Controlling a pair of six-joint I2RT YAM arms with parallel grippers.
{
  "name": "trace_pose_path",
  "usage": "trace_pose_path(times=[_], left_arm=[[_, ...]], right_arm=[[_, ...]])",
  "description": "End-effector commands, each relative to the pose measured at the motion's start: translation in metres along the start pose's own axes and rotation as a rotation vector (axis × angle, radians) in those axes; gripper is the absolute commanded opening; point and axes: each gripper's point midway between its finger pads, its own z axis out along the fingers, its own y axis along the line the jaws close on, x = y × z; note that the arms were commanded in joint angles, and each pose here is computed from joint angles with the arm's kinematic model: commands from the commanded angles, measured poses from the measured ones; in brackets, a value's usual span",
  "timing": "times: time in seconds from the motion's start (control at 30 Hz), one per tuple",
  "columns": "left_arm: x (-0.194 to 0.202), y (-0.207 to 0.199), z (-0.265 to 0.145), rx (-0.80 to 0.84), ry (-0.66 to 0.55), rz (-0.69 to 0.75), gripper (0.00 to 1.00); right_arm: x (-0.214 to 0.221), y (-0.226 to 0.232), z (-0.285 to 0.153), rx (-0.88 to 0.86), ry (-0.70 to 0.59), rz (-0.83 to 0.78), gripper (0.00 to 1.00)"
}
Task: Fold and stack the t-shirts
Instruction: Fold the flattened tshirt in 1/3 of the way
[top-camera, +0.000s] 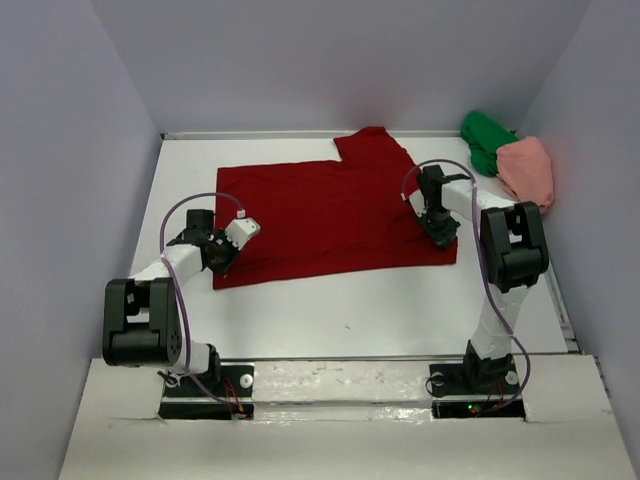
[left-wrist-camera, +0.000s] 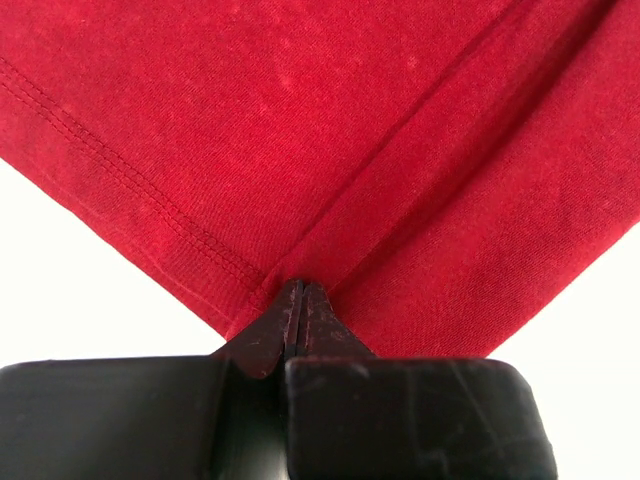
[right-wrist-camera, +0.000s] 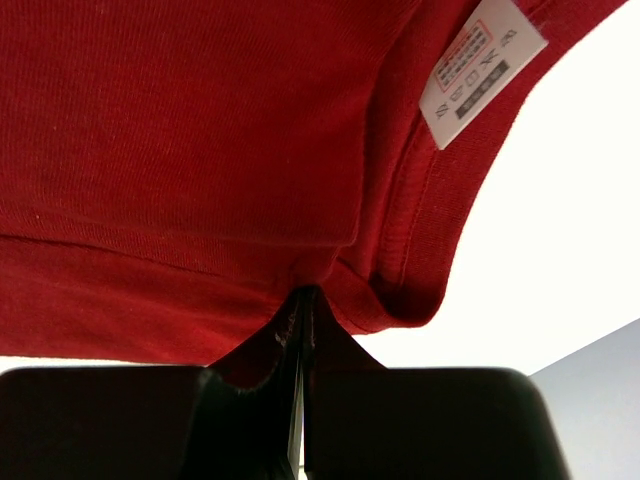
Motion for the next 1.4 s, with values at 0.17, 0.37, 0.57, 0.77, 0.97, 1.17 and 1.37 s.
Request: trace_pose_path(times=[0.17,0.37,0.57,0.77,0.97,1.17,1.37], left_arm=[[0.034,-0.029,-0.013,0.056,0.086,0.032,0.00],[0.053,-0.047,-0.022,0.088,0.117,0.051,0.00],[0.047,-0.044,-0.028,0.062,0.091,0.061,0.00],[0.039,-0.040,-0.034,0.071,0.092,0.059,0.00],[0.024,-0.031,-0.045,0.038,0.058,0.073,0.00],[-0.030,-0.008,-0.079,-0.053,-0.112,0.102,0.00],[-0.081,0.018,-0.116,-0.150,-0.248,0.087,0.00]], right_arm=[[0.028,0.000,-0.011,-0.003,0.038,0.000,0.00],[0.042,0.005,-0.015,-0.005,0.048,-0.006,0.00],[0.061,0.014,-0.017,-0.021,0.062,-0.010,0.00],[0.070,0.016,-0.020,-0.014,0.064,-0.015,0.00],[0.073,0.016,-0.024,-0.015,0.059,-0.013,0.00],[0.053,0.004,-0.060,-0.015,-0.016,-0.002,0.00],[0.032,0.005,-0.082,-0.071,-0.080,0.006,0.00]])
